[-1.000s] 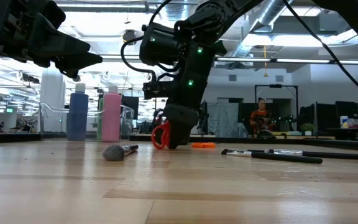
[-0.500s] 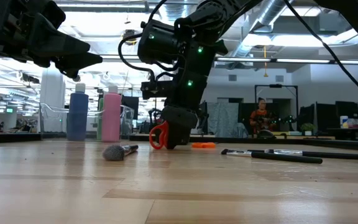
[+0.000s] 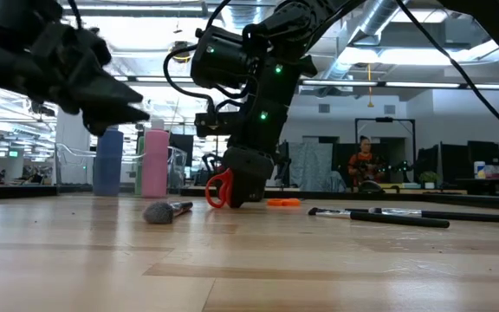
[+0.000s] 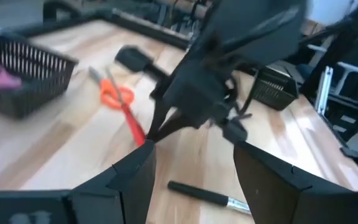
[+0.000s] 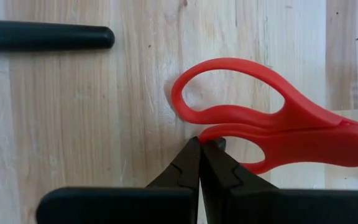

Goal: Pick & Place Paint Supplies
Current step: Put the red scissors into the top black bin

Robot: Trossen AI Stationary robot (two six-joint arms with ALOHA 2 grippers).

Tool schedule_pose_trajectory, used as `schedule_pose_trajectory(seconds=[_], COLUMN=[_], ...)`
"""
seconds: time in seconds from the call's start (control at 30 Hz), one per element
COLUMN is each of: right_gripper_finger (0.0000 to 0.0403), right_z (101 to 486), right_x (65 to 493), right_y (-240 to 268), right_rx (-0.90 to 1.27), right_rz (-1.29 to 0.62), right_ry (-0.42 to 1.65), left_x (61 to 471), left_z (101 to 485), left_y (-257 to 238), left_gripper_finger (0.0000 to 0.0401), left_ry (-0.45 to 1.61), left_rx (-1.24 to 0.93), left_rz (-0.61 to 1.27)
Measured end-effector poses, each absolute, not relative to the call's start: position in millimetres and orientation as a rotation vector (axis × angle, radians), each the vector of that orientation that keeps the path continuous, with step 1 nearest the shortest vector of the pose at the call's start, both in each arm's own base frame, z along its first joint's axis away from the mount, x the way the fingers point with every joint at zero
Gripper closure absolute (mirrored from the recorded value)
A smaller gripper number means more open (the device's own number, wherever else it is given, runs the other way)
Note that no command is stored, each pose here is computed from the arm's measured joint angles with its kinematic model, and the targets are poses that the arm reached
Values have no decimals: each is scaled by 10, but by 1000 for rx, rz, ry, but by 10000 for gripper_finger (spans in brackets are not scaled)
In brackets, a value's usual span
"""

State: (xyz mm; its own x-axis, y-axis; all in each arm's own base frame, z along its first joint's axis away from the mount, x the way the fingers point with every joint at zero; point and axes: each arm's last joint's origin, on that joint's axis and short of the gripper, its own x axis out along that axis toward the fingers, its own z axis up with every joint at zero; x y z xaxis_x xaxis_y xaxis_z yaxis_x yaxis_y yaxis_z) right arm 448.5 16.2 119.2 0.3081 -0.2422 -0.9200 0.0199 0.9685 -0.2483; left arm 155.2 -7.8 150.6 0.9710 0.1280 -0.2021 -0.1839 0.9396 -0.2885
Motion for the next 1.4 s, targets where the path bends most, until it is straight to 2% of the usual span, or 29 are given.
schedule_pose_trajectory(seconds=[0.4, 0.83, 1.07, 1.4], right_gripper_finger=[403, 403, 403, 403], right_z=[1193, 1193, 1194, 1194], right_x=[4487, 4489, 4491, 4494], right_y=[164, 165, 165, 167], right_rx=[-202, -191, -189, -185], right_rz=[-169, -159, -157, -152], right_ry=[1248, 1246, 1244, 1240], left_x=[1690, 2158, 2306, 2589], left_z=[1305, 1142, 1058, 1046], left_y=[180, 336, 397, 433], left_gripper_finger=[192, 191, 177, 152], left_ry=[263, 431, 466, 481], left_rx=[-497, -564, -576, -588], left_rz=[178, 149, 172, 106])
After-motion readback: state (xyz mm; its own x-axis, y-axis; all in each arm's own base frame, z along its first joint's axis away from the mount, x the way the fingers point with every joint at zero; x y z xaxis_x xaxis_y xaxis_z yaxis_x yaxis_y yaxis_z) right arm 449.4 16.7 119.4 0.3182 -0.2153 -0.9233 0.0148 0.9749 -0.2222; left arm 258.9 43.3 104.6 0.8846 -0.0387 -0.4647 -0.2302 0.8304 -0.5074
